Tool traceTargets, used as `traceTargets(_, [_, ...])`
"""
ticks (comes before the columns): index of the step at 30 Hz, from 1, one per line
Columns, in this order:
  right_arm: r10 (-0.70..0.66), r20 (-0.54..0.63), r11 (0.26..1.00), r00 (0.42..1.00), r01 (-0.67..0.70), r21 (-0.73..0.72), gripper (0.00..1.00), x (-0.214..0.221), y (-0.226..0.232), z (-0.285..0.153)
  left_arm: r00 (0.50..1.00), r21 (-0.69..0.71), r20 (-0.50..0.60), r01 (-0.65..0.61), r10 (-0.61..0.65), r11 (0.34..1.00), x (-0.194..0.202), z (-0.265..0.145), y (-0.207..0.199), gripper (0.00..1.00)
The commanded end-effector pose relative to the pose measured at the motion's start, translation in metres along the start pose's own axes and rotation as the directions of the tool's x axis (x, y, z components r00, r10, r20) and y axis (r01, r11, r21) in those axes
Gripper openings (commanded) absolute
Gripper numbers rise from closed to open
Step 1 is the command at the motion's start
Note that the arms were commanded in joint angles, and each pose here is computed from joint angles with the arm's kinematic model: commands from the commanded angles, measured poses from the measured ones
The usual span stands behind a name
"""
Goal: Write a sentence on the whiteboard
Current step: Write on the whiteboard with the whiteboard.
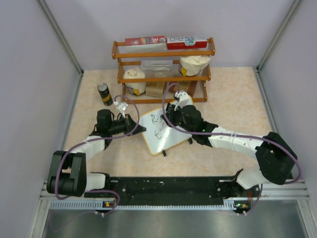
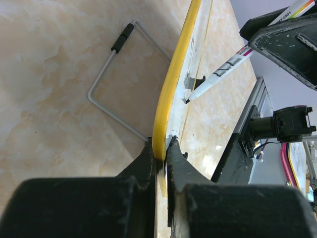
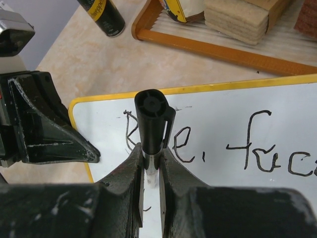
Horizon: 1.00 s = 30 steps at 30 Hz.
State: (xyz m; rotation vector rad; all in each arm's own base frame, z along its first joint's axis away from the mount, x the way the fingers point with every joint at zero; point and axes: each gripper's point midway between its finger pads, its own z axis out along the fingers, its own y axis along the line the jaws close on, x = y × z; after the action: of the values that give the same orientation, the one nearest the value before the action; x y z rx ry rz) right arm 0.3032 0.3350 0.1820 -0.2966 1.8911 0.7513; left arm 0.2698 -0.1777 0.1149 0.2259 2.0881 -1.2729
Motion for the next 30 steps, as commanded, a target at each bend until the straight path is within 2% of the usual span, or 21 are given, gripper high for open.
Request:
traceTargets(1, [0.008,0.031,1.000,0.999,-0.007,-0.021,0.00,-0.015,0.005,0.004,0.997,-0.195,0.017,-0.074,0.079,0.978,0.006,-0.003,0.044,0.00])
traceTargets(18, [0.024,-0.071,1.000,0.997,-0.025,-0.013,0.00,0.035,-0.011,-0.008,0.997,-0.192,0.017,-0.077,0.082,0.978,0.005,-0.003,0.043,0.00])
traceTargets(30, [0.035,0.016,0.999,0.999,-0.034,-0.018,0.00,-0.001,0.000,-0.005,0.996,-0.194,0.018,-0.077,0.082,0.978,0.006,-0.003,0.043,0.00])
